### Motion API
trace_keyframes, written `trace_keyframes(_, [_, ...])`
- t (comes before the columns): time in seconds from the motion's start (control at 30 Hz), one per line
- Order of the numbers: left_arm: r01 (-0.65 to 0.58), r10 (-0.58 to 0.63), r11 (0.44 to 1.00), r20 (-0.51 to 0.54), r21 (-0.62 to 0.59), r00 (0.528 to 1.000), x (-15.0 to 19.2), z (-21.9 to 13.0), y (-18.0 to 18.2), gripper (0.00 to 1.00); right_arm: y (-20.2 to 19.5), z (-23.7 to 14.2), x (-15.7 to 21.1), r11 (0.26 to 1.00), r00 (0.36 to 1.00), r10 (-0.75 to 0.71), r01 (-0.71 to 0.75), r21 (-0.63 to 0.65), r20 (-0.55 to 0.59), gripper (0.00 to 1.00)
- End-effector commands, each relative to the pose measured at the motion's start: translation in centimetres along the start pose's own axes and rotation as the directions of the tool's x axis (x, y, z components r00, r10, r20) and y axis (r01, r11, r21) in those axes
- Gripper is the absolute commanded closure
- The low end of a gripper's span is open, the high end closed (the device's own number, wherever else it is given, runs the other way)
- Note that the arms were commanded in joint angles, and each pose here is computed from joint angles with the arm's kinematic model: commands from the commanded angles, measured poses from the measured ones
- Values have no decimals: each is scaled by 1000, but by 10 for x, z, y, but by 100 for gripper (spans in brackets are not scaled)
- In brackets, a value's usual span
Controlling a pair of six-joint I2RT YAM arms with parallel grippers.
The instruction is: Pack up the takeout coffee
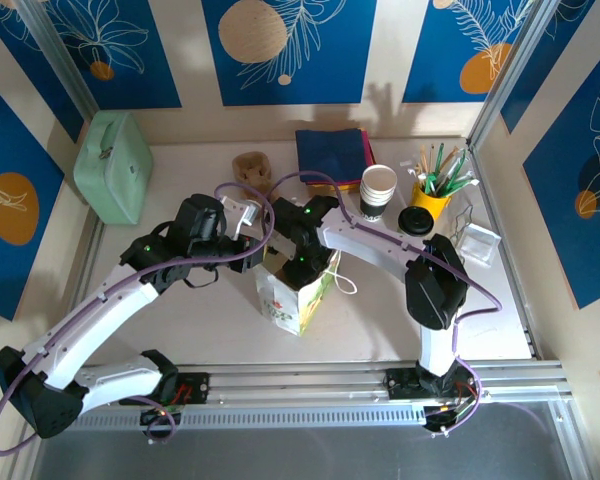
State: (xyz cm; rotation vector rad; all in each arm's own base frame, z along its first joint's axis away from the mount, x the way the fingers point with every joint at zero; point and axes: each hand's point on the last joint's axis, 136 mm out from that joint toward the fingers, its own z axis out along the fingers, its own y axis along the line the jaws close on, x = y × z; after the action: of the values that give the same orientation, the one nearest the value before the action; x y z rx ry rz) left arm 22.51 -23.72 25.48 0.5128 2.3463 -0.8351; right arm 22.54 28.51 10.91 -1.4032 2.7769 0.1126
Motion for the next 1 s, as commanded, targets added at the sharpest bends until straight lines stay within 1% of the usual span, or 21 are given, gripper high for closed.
trace_keyframes(0.0, [-20,19,999,26,30,999,-7,-2,-9,87,2,17,10,1000,998,0,-1,-22,-55,63])
trace_keyframes(0.63, [-18,18,999,10,32,1000,-11,6,-9,87,-3,51,19,999,995,25,-27,-22,-95,63])
trace_keyframes(0.97, [-14,13,999,10,31,1000,-9,6,-8,88,-5,43,17,999,996,32,-32,-6,-79,59])
